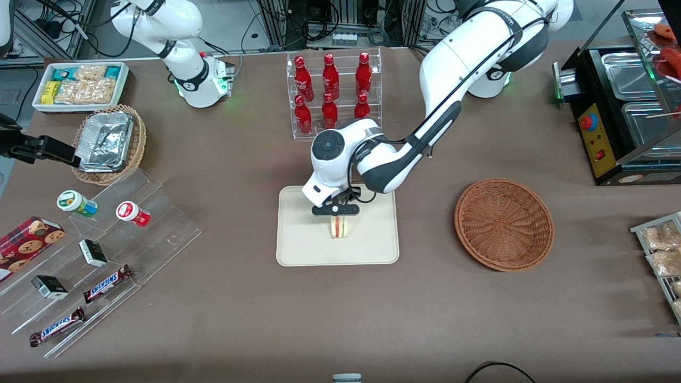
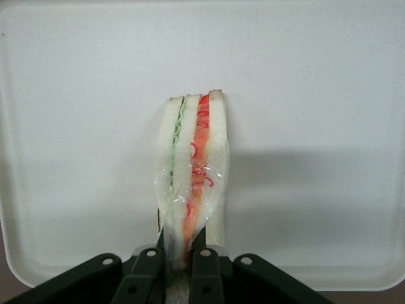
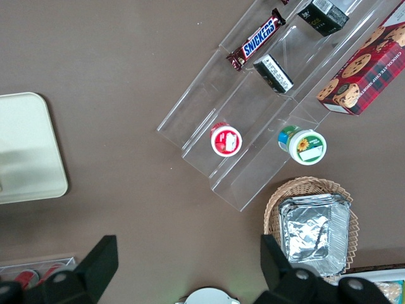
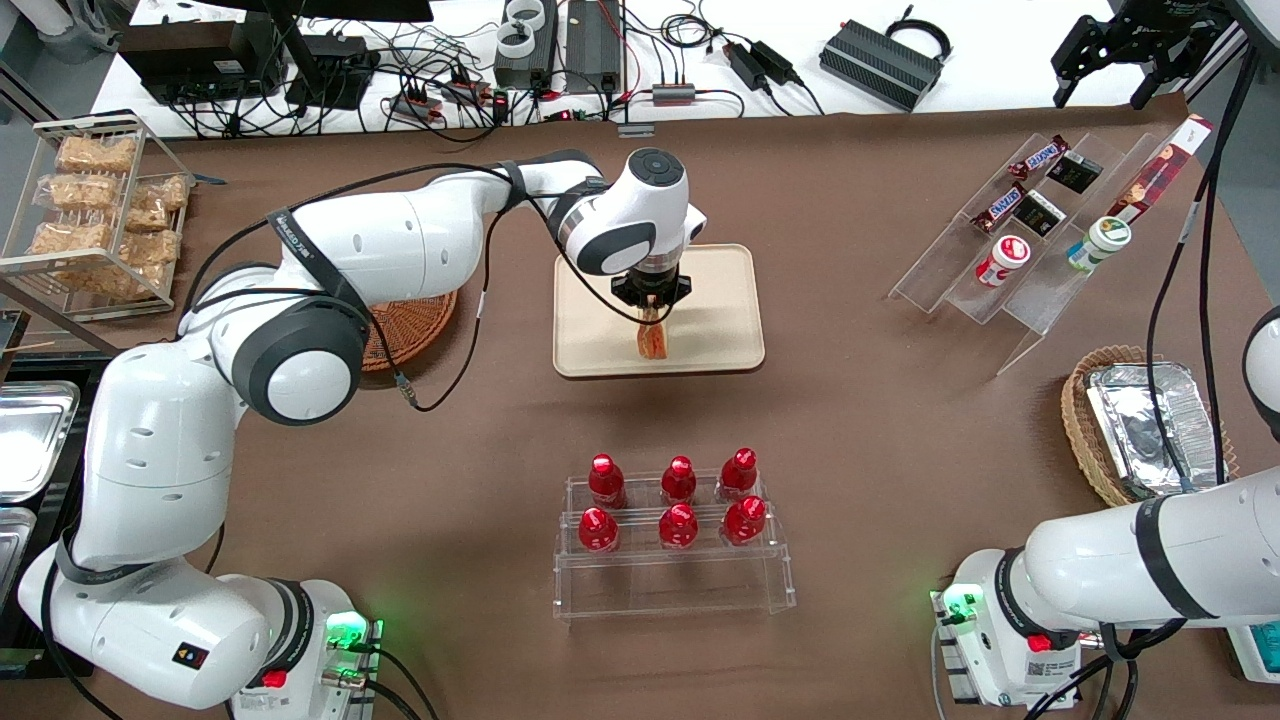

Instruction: Place sandwich from basket to tray

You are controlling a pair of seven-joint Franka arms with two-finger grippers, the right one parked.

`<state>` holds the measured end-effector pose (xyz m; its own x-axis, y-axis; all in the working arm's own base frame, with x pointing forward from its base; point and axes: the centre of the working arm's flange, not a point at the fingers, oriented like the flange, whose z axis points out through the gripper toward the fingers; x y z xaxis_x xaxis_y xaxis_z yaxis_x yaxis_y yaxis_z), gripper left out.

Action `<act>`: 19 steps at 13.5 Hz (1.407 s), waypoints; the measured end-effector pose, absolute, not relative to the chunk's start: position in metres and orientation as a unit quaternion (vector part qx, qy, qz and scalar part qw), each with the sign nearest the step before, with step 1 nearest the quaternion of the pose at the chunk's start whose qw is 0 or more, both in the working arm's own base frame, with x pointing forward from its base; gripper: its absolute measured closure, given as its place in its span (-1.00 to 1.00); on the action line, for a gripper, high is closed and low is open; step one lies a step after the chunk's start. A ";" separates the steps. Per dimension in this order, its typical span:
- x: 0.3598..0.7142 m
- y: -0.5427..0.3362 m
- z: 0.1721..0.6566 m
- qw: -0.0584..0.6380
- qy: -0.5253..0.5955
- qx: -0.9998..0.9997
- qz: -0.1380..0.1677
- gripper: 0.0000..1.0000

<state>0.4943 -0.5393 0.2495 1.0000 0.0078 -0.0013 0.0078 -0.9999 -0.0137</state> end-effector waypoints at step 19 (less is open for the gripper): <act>0.579 -0.414 0.407 0.054 -0.145 -0.988 -0.016 -0.99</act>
